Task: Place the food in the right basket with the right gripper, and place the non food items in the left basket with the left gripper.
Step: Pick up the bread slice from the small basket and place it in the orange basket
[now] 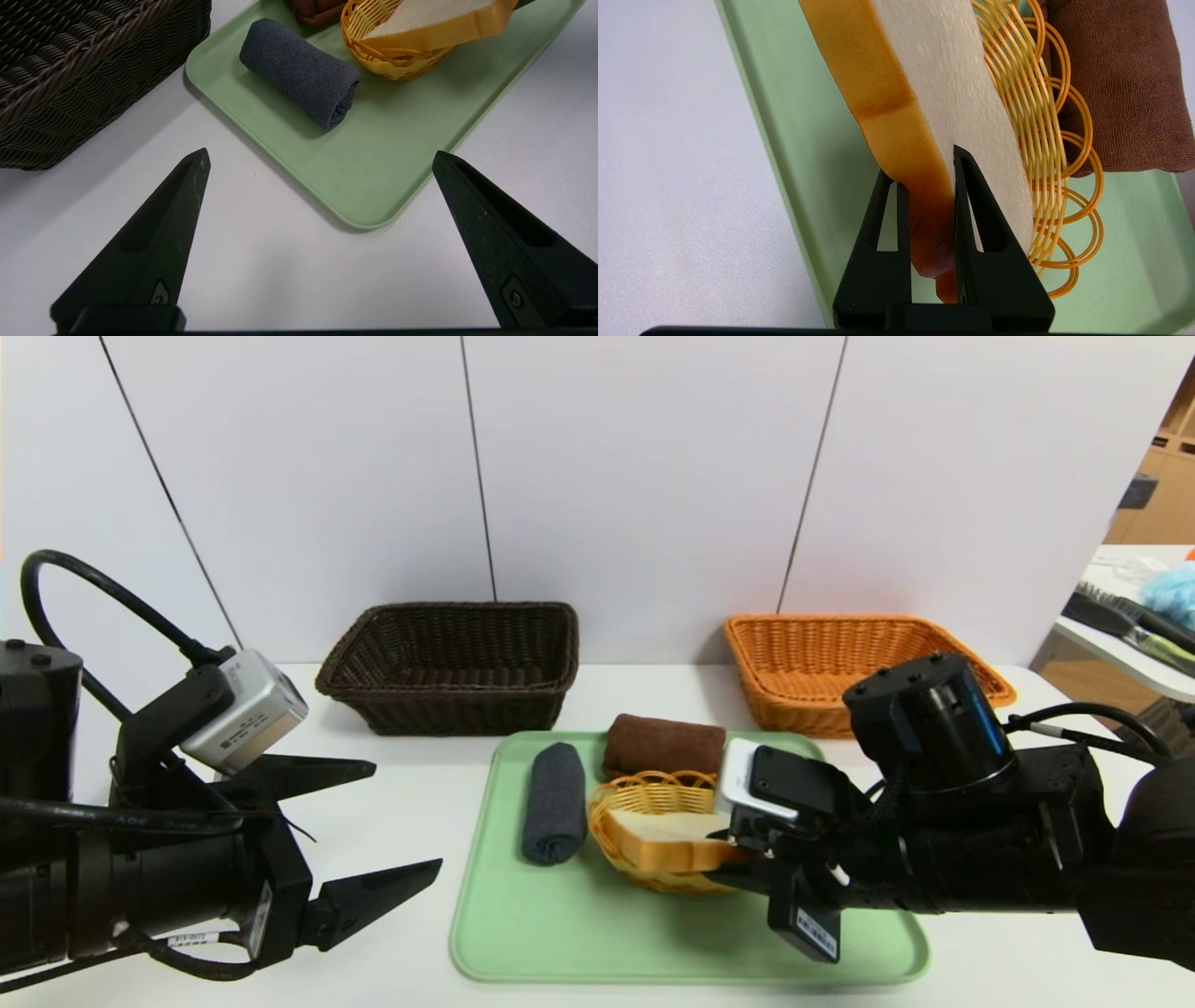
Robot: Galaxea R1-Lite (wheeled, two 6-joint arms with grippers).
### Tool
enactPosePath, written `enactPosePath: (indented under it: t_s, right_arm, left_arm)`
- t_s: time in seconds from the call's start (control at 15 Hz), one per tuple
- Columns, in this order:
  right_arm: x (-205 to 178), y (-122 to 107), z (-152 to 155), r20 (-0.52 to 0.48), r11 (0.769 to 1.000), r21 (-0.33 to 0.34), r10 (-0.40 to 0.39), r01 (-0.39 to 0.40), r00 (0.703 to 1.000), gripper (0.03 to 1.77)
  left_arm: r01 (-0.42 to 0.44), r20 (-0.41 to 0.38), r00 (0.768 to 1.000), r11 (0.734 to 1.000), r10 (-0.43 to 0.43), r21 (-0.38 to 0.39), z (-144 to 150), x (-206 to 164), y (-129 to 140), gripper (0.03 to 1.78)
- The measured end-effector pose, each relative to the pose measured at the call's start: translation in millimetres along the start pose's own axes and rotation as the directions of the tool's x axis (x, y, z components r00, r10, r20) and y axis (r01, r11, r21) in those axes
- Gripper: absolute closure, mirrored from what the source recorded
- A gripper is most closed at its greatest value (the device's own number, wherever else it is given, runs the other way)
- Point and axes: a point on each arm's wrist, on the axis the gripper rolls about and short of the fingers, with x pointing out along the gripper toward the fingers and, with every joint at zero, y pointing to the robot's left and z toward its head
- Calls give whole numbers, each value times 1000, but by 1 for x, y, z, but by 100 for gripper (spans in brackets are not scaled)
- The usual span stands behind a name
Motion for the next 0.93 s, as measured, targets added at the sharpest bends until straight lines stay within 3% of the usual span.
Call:
enactPosePath:
  t_s: [0.93]
  right_arm:
    - [-10, 5, 5, 29, 1000, -25, -5, 6, 1000, 151]
  left_arm:
    - [2, -2, 1000, 1000, -2, 0, -1, 0, 0, 12]
